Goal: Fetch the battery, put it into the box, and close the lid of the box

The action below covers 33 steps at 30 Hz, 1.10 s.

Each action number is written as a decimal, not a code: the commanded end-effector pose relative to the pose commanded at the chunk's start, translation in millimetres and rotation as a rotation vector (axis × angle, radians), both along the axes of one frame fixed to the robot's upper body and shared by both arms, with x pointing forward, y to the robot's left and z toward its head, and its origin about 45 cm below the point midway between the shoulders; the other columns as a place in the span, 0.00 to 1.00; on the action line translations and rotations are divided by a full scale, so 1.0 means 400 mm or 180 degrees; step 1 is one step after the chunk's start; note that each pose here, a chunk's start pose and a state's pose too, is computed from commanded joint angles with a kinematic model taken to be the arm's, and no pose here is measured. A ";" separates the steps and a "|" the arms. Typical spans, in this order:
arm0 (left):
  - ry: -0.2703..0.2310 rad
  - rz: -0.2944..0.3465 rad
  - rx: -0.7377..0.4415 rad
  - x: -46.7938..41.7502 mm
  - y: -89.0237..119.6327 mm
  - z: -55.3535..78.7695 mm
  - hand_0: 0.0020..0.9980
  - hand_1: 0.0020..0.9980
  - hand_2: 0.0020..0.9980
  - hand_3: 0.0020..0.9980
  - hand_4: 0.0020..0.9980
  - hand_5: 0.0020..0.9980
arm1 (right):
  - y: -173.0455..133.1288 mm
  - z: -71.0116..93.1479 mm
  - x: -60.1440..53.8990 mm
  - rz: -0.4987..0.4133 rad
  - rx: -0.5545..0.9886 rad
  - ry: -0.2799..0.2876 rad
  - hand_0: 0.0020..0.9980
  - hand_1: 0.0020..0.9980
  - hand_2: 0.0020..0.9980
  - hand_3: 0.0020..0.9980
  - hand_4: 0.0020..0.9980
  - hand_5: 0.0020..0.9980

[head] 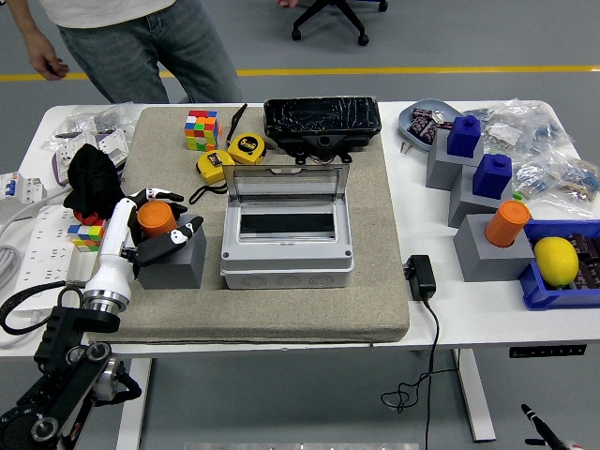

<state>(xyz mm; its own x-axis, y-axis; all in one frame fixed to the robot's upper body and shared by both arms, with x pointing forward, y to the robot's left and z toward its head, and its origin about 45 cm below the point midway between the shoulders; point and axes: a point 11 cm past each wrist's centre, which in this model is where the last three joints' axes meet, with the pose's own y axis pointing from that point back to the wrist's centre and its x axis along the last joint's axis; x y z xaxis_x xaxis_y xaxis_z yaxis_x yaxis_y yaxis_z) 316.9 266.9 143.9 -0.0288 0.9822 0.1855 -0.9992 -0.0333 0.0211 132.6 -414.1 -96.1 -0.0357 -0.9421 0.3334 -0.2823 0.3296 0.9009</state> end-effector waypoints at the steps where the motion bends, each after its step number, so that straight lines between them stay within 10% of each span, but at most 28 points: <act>1: -0.0002 0.0008 0.0005 0.000 0.000 0.000 0.21 0.35 0.28 0.25 0.92 0.00 | 0.000 0.000 0.000 -0.0001 -0.0001 -0.0001 0.82 0.74 0.68 0.71 1.00 0.96; 6: 0.0005 0.0046 0.0022 0.000 0.000 -0.005 0.21 0.35 0.28 0.25 0.92 0.00 | 0.000 0.000 0.001 -0.0008 0.0001 -0.0007 0.82 0.74 0.68 0.71 1.00 0.96; 13: -0.0011 0.0111 0.0046 -0.001 0.000 -0.010 0.11 0.11 0.14 0.14 0.98 0.00 | 0.000 0.000 0.000 -0.0017 0.0004 -0.0008 0.82 0.74 0.68 0.71 1.00 0.97; 33: -0.0363 0.0178 0.0120 0.017 -0.005 0.056 0.07 0.03 0.07 0.06 1.00 0.00 | -0.002 0.001 0.000 -0.0015 -0.0003 -0.0003 0.82 0.74 0.68 0.71 1.00 0.97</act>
<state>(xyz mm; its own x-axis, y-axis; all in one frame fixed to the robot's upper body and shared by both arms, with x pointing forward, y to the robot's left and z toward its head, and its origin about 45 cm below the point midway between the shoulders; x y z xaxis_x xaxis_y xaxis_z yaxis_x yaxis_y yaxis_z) 323.8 264.9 166.2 -0.1064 0.9709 0.2145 -0.9916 -0.0877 -0.0948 132.5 -415.0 -95.8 -0.0404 -0.9416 0.3344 -0.2816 0.3318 0.9003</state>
